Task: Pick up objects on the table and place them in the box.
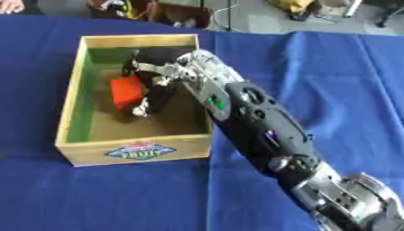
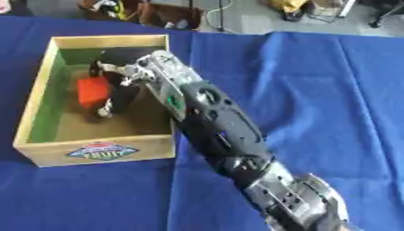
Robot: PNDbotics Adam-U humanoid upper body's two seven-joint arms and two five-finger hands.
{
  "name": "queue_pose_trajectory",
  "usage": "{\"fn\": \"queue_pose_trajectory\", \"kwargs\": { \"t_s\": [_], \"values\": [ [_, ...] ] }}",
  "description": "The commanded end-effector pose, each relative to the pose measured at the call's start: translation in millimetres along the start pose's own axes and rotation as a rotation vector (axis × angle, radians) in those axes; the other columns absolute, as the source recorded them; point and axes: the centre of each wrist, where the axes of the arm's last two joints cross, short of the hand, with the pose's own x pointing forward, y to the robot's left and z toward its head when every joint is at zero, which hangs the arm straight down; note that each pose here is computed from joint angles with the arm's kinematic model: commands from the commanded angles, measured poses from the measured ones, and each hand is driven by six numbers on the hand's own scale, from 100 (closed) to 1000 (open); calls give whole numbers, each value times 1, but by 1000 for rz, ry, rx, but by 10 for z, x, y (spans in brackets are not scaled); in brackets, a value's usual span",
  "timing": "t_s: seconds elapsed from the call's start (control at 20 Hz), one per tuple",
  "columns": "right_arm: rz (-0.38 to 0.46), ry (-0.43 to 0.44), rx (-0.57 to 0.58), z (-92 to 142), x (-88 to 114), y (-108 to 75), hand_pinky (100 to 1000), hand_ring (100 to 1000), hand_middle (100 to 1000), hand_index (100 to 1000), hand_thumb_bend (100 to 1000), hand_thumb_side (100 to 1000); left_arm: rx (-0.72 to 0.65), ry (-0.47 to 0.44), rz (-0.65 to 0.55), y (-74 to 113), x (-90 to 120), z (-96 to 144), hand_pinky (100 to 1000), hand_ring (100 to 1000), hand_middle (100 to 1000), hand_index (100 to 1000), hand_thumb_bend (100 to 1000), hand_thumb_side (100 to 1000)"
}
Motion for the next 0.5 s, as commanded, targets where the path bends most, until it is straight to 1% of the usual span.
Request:
{"fn": "queue_pose_trajectory", "kwargs": {
  "t_s": [0.05,0.1,0.15,0.25,0.3,0.35,0.4,0.45,0.5],
  "values": [
    [105,-14,28,-21,55,-86,734,761,661,639,100,482,-13,-23,-1,-1,67,-23,625,916,815,707,100,989],
    [130,-21,44,-24,65,-92,764,807,732,716,100,561,-13,-23,-1,-2,66,-23,625,916,815,707,100,989],
    [151,-27,57,-25,71,-100,774,822,750,744,100,596,-14,-22,-1,-3,66,-22,625,916,815,707,100,988],
    [185,-38,75,-22,77,-115,800,858,795,811,100,702,-15,-21,0,-3,65,-20,625,916,815,707,100,988],
    [198,-43,81,-20,78,-121,804,864,806,835,100,764,-15,-20,0,-3,64,-19,625,916,815,707,100,989],
    [208,-47,83,-16,77,-127,808,869,817,860,100,846,-15,-19,0,-3,64,-19,625,916,815,707,100,989],
    [215,-51,80,-11,77,-137,813,874,831,891,134,932,-15,-18,0,-3,63,-18,626,916,815,707,100,989],
    [219,-54,76,-5,77,-147,819,879,842,917,198,987,-15,-17,0,-3,63,-17,626,917,815,707,100,990],
    [220,-56,69,2,76,-160,822,884,850,932,230,1000,-15,-16,0,-3,62,-17,626,917,815,707,100,990]
  ]
}}
